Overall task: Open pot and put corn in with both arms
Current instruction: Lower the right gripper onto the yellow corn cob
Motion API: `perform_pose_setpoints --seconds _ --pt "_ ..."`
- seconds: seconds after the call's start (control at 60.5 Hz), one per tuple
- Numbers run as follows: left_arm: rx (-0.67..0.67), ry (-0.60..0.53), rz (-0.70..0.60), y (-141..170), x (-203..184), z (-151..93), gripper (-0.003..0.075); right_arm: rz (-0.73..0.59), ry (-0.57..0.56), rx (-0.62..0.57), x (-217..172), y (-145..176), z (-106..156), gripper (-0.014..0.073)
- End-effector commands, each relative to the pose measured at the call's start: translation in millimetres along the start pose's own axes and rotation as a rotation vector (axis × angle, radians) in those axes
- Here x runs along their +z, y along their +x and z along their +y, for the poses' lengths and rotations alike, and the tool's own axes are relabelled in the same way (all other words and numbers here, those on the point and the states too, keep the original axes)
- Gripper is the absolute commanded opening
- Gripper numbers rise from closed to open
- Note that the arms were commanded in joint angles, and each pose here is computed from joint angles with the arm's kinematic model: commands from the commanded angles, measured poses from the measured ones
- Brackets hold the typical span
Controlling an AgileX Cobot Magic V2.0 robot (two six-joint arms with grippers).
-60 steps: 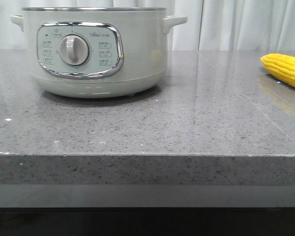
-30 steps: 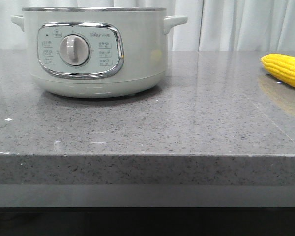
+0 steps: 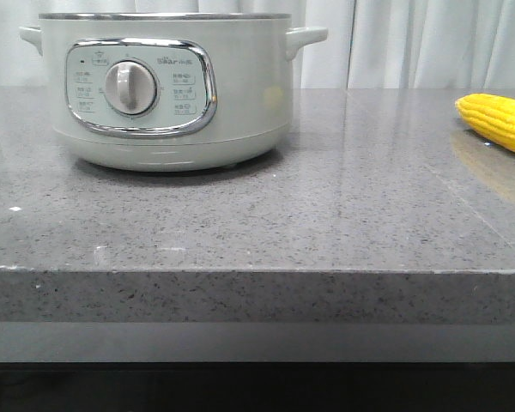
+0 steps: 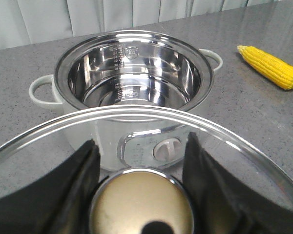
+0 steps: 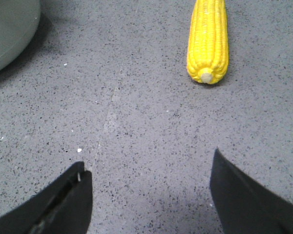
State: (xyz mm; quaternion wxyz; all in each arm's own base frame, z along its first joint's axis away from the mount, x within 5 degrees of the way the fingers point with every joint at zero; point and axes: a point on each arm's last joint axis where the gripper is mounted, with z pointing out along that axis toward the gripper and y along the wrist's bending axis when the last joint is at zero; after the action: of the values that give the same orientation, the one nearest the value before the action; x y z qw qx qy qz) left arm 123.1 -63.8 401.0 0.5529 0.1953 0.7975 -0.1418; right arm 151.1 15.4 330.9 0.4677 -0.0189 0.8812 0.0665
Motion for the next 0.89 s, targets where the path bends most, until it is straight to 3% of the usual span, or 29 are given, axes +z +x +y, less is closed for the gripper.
perform_pose_setpoints --seconds 0.0,0.446,0.876 --pt "-0.012 0.000 -0.213 -20.9 -15.2 -0.2 0.0207 -0.104 0.017 -0.006 -5.2 -19.3 -1.5 0.0527" --pt "-0.012 0.000 -0.212 -20.9 -15.1 -0.2 0.0207 0.010 0.103 0.063 33.1 -80.8 -28.5 0.0527" --pt "-0.012 0.000 -0.207 -20.3 -15.0 -0.3 0.0207 0.146 0.092 0.063 122.3 -135.0 -47.8 0.0527"
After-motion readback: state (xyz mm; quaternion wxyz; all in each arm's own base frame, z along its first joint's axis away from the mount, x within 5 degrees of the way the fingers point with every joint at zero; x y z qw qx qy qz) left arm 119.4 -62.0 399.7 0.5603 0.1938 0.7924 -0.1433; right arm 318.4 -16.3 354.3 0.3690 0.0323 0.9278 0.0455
